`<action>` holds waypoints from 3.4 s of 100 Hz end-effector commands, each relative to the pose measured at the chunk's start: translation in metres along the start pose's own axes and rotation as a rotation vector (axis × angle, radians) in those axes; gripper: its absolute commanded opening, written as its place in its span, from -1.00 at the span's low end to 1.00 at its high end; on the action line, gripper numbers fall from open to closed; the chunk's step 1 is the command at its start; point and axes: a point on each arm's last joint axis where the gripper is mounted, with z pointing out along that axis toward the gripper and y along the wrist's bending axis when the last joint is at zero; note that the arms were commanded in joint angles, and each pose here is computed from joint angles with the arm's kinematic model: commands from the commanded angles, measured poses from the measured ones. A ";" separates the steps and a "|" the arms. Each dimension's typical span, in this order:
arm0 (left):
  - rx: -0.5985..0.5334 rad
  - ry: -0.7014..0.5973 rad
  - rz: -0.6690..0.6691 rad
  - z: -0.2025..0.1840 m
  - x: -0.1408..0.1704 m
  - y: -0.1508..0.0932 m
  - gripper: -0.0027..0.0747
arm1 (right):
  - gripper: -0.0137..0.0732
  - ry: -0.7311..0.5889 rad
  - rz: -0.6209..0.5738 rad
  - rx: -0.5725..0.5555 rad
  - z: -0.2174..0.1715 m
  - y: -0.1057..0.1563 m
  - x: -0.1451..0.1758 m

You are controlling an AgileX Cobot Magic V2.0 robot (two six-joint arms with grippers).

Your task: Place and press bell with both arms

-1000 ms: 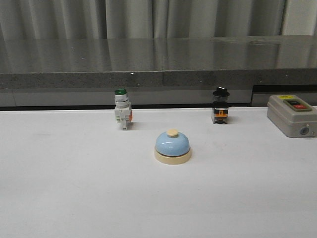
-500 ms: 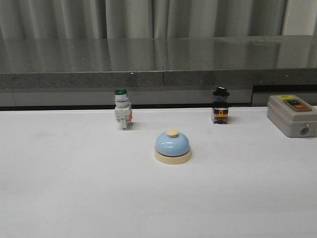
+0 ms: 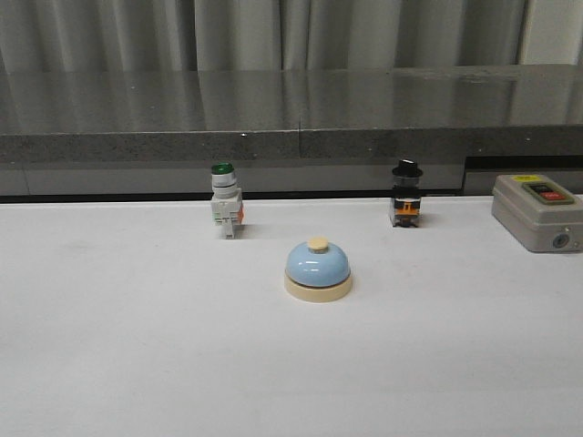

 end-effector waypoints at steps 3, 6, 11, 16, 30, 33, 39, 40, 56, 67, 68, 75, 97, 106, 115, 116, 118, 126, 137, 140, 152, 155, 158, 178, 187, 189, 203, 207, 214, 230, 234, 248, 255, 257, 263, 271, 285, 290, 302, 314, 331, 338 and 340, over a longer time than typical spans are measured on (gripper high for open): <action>-0.011 -0.070 -0.009 -0.001 0.005 -0.001 -0.98 | -0.85 -0.063 0.013 0.004 -0.001 0.001 -0.036; -0.011 -0.070 -0.009 -0.001 0.005 -0.001 -0.98 | -0.85 -0.040 0.013 0.006 0.000 0.001 -0.041; -0.011 -0.070 -0.009 -0.001 0.005 -0.001 -0.98 | -0.85 0.000 0.013 0.009 0.001 0.002 -0.054; -0.011 -0.070 -0.009 -0.001 0.005 -0.001 -0.98 | -0.85 0.059 0.013 0.013 0.004 0.002 -0.064; -0.011 -0.070 -0.009 -0.001 0.005 -0.001 -0.98 | -0.85 0.270 0.014 0.026 0.016 0.002 -0.087; -0.011 -0.070 -0.009 -0.001 0.005 -0.001 -0.98 | -0.85 0.320 0.014 0.029 0.021 0.002 -0.091; -0.011 -0.070 -0.009 -0.001 0.005 -0.001 -0.98 | -0.85 0.391 0.015 0.034 0.028 0.003 -0.100; -0.011 -0.070 -0.009 -0.001 0.005 -0.001 -0.98 | -0.85 0.417 0.015 0.035 0.030 0.003 -0.100; -0.011 -0.070 -0.009 -0.001 0.005 -0.001 -0.98 | -0.85 0.583 0.016 0.045 0.053 0.003 -0.117; -0.011 -0.070 -0.009 -0.001 0.005 -0.001 -0.98 | -0.85 0.648 0.031 0.042 0.072 0.004 -0.125; -0.011 -0.070 -0.009 -0.001 0.005 -0.001 -0.98 | -0.85 0.654 0.031 0.042 0.074 0.004 -0.124; -0.011 -0.070 -0.009 -0.001 0.005 -0.001 -0.98 | -0.85 0.669 0.045 0.037 0.083 0.005 -0.127; -0.011 -0.070 -0.009 -0.001 0.005 -0.001 -0.98 | -0.85 0.711 0.074 0.028 0.102 0.007 -0.121; -0.011 -0.070 -0.009 -0.001 0.005 -0.001 -0.98 | -0.85 0.751 0.114 0.012 0.110 0.009 -0.114; -0.011 -0.070 -0.009 -0.001 0.005 -0.001 -0.98 | -0.85 0.809 0.123 -0.008 0.120 0.012 -0.104; -0.011 -0.070 -0.009 -0.001 0.005 -0.001 -0.98 | -0.85 0.813 0.122 -0.011 0.121 0.012 -0.104; -0.011 -0.070 -0.009 -0.001 0.005 -0.001 -0.98 | -0.85 0.828 0.121 -0.014 0.124 0.013 -0.102; -0.011 -0.070 -0.009 -0.001 0.005 -0.001 -0.98 | -0.85 0.870 0.115 -0.033 0.136 0.017 -0.096; -0.011 -0.070 -0.009 -0.001 0.005 -0.001 -0.98 | -0.85 0.916 0.099 -0.072 0.156 0.027 -0.090; -0.011 -0.070 -0.009 -0.001 0.005 -0.001 -0.98 | -0.85 0.922 0.095 -0.084 0.161 0.030 -0.088; -0.011 -0.070 -0.009 -0.001 0.005 -0.001 -0.98 | -0.85 0.957 0.072 -0.137 0.188 0.047 -0.080; -0.011 -0.070 -0.009 -0.001 0.005 -0.001 -0.98 | -0.85 0.956 0.067 -0.151 0.193 0.051 -0.080; -0.011 -0.070 -0.009 -0.001 0.005 -0.001 -0.98 | -0.85 0.964 0.060 -0.166 0.201 0.057 -0.078; -0.011 -0.070 -0.009 -0.001 0.005 -0.001 -0.98 | -0.85 1.014 0.018 -0.249 0.242 0.093 -0.062; -0.011 -0.070 -0.009 -0.001 0.005 -0.001 -0.98 | -0.85 1.034 -0.006 -0.288 0.258 0.110 -0.054; -0.011 -0.070 -0.009 -0.001 0.005 -0.001 -0.98 | -0.85 1.032 -0.011 -0.298 0.260 0.114 -0.054; -0.011 -0.070 -0.009 -0.001 0.005 -0.001 -0.98 | -0.85 1.061 -0.036 -0.341 0.279 0.139 -0.038; -0.011 -0.070 -0.009 -0.001 0.005 -0.001 -0.98 | -0.85 1.068 -0.042 -0.351 0.283 0.145 -0.034; -0.011 -0.070 -0.009 -0.001 0.005 -0.001 -0.98 | -0.85 1.079 -0.052 -0.366 0.291 0.155 -0.026; -0.011 -0.070 -0.009 -0.001 0.005 -0.001 -0.98 | -0.85 1.102 -0.067 -0.386 0.304 0.171 -0.010; -0.011 -0.070 -0.009 -0.001 0.005 -0.001 -0.98 | -0.85 1.107 -0.070 -0.388 0.307 0.174 -0.006; -0.011 -0.070 -0.009 -0.001 0.005 -0.001 -0.98 | -0.85 1.124 -0.075 -0.387 0.315 0.179 0.006; -0.011 -0.070 -0.009 -0.001 0.005 -0.001 -0.98 | -0.85 1.133 -0.078 -0.387 0.318 0.180 0.011; -0.011 -0.070 -0.009 -0.001 0.005 -0.001 -0.98 | -0.85 1.137 -0.082 -0.387 0.318 0.180 0.013; -0.011 -0.070 -0.009 -0.001 0.005 -0.001 -0.98 | -0.85 1.145 -0.094 -0.391 0.319 0.181 0.018; -0.011 -0.070 -0.009 -0.001 0.005 -0.001 -0.98 | -0.85 1.157 -0.102 -0.392 0.320 0.181 0.024; -0.011 -0.070 -0.009 -0.001 0.005 -0.001 -0.98 | -0.85 1.165 -0.105 -0.391 0.322 0.182 0.031; -0.011 -0.070 -0.009 -0.001 0.005 -0.001 -0.98 | -0.85 1.163 -0.105 -0.391 0.322 0.182 0.031; -0.011 -0.070 -0.009 -0.001 0.005 -0.001 -0.98 | -0.85 1.157 -0.103 -0.391 0.322 0.182 0.031; -0.011 -0.070 -0.009 -0.001 0.005 -0.001 -0.98 | -0.85 1.158 -0.104 -0.391 0.322 0.182 0.031; -0.011 -0.070 -0.009 -0.001 0.005 -0.001 -0.98 | -0.85 1.193 -0.111 -0.388 0.322 0.182 0.040; -0.011 -0.070 -0.009 -0.001 0.005 -0.001 -0.98 | -0.85 1.235 -0.120 -0.384 0.321 0.182 0.049; -0.011 -0.070 -0.009 -0.001 0.005 -0.001 -0.98 | -0.85 1.246 -0.122 -0.383 0.320 0.182 0.051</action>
